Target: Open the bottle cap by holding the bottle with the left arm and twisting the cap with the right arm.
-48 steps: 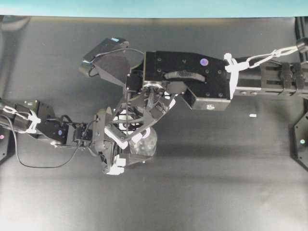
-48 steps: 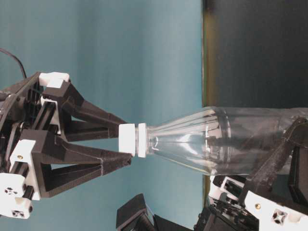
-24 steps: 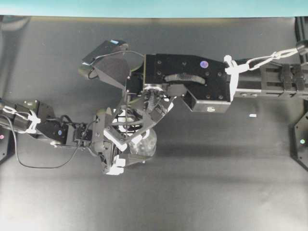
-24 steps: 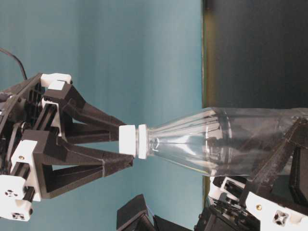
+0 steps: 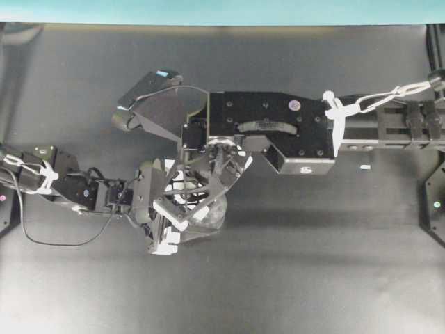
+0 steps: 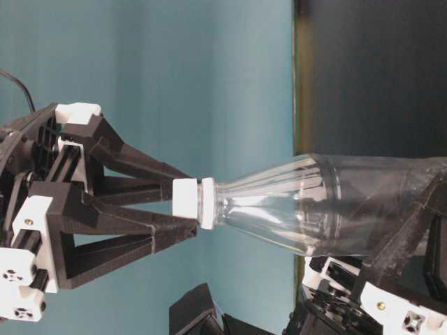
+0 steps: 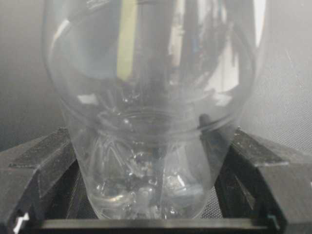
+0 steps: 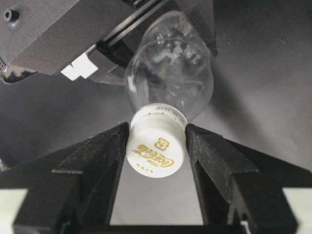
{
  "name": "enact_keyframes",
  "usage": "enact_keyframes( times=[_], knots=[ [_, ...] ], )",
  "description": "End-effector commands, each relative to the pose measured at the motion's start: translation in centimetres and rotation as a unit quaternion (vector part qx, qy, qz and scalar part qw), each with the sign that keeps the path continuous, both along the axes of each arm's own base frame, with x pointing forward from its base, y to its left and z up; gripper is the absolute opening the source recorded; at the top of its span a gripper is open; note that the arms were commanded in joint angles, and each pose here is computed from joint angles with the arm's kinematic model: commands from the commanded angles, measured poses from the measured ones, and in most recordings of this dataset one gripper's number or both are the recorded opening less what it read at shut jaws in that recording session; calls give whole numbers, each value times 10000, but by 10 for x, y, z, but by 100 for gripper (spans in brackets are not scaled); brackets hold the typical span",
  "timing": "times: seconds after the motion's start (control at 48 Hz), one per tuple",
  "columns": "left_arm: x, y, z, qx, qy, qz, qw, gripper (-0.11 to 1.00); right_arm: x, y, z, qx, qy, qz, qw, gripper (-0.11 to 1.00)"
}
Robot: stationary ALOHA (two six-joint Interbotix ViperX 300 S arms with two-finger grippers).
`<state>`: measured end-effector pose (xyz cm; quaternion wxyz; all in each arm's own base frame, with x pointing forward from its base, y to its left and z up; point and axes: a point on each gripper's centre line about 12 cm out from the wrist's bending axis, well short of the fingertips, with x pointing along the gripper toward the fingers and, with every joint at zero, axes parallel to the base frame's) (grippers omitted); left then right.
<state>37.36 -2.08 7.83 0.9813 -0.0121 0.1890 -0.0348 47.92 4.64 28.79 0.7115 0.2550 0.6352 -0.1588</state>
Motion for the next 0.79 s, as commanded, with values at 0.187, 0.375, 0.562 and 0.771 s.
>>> enact_keyframes(
  times=[0.187,0.375,0.562,0.771],
  knots=[
    [0,-3,2,-72,-9,-13,10000,82,-2,19,2,34,-52,437,9990,57],
    [0,-3,2,-65,-10,-24,10000,82,-1,16,2,23,-91,402,9991,60],
    [0,-4,2,-72,-9,-29,10000,82,1,11,3,-13,-123,344,9993,60],
    [-1,-3,2,-75,-1,-14,10000,82,2,7,4,-19,-154,305,9994,59]
  ],
)
